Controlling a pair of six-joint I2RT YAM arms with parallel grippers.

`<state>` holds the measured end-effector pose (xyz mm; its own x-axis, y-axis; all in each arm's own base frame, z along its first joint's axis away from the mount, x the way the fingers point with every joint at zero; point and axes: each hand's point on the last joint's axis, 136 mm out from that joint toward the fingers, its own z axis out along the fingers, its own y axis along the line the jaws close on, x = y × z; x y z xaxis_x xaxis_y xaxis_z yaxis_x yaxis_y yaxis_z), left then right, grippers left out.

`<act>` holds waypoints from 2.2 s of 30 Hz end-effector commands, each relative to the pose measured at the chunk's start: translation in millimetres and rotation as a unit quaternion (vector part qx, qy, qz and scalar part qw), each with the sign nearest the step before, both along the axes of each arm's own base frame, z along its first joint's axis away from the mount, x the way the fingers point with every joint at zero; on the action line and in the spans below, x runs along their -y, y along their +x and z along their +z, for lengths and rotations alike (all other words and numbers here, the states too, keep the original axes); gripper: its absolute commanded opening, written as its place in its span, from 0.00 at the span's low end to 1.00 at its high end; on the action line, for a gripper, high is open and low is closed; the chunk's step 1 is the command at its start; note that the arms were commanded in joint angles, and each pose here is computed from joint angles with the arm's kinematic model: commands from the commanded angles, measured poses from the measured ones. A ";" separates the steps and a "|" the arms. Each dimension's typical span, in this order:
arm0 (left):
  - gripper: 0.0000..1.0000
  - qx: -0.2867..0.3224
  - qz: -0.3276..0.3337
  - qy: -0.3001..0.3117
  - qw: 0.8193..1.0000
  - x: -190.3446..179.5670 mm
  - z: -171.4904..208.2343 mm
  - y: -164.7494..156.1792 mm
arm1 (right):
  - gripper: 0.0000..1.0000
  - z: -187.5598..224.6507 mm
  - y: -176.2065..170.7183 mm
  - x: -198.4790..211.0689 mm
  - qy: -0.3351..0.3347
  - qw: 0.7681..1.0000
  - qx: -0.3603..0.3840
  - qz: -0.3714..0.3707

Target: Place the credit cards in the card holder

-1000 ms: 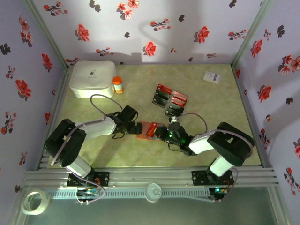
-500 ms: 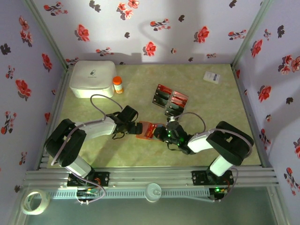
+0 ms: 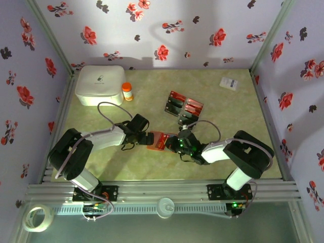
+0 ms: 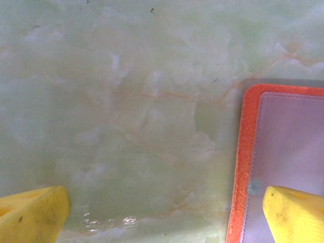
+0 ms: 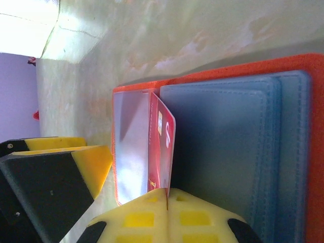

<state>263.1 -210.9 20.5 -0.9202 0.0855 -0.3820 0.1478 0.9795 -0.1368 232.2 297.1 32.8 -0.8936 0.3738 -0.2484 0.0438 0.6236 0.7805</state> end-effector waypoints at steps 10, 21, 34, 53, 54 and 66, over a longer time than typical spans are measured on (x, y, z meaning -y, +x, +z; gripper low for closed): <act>1.00 -0.062 -0.009 0.021 0.998 -8.4 -33.8 -27.2 | 0.00 -29.0 -13.6 9.7 -0.052 0.997 -0.063 0.014; 1.00 -0.061 -0.010 0.021 0.998 -7.1 -34.5 -25.7 | 0.00 -35.8 -14.7 4.9 -0.054 0.994 -0.091 0.031; 1.00 -0.064 -0.009 0.023 0.998 -10.3 -39.4 -28.4 | 0.19 -9.9 -0.4 14.4 -0.087 0.992 -0.078 0.058; 1.00 -0.064 -0.010 0.023 0.998 -9.9 -42.1 -28.8 | 0.11 -7.0 9.4 7.6 -0.026 0.996 -0.078 0.039; 1.00 -0.064 -0.010 0.024 0.998 -10.1 -42.4 -29.0 | 0.12 -6.1 9.9 7.0 -0.023 0.996 -0.077 0.039; 1.00 -0.066 -0.009 0.024 0.998 -10.9 -43.4 -30.4 | 0.08 -7.6 12.5 6.2 0.011 0.996 -0.080 0.026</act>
<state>264.6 -209.2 17.7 -0.9147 0.0880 -0.3945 0.1458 0.9821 -0.1192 244.0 292.6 29.4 -0.9441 0.3071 -0.1198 0.1093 0.6346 0.7651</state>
